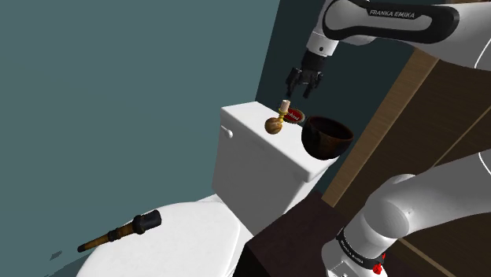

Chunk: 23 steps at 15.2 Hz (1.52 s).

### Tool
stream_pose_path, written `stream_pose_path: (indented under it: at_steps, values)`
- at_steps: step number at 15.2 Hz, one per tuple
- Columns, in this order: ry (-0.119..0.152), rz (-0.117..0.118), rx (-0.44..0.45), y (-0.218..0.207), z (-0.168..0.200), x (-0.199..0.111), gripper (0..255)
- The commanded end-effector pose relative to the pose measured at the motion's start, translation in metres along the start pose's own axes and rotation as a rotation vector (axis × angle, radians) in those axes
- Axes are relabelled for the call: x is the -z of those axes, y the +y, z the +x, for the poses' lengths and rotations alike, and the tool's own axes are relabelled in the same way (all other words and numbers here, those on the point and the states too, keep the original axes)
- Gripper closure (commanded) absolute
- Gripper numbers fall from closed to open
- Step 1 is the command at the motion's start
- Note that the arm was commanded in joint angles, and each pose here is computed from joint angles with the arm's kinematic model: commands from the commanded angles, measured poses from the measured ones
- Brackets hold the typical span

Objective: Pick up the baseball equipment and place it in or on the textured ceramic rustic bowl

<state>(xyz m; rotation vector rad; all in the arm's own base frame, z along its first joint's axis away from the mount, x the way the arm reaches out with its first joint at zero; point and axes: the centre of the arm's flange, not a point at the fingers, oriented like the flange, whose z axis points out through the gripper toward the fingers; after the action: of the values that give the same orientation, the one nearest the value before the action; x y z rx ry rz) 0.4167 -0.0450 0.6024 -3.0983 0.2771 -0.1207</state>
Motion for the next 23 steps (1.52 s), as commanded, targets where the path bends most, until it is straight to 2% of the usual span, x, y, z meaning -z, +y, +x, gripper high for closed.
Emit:
stream_pose_path:
  at_steps: [1,6,7,15,22,23]
  values:
    - [-0.005,0.039,-0.014,0.000,0.011,-0.025,0]
    - [-0.022,0.134,-0.045,0.003,0.031,-0.089,0]
    - [-0.024,0.143,-0.048,0.003,0.032,-0.095,0]
    - [-0.024,0.143,-0.048,-0.003,0.031,-0.134,0]
    - [-0.024,0.143,-0.048,-0.003,0.032,-0.134,0]
    - [-0.024,0.143,-0.048,-0.002,0.031,-0.134,255]
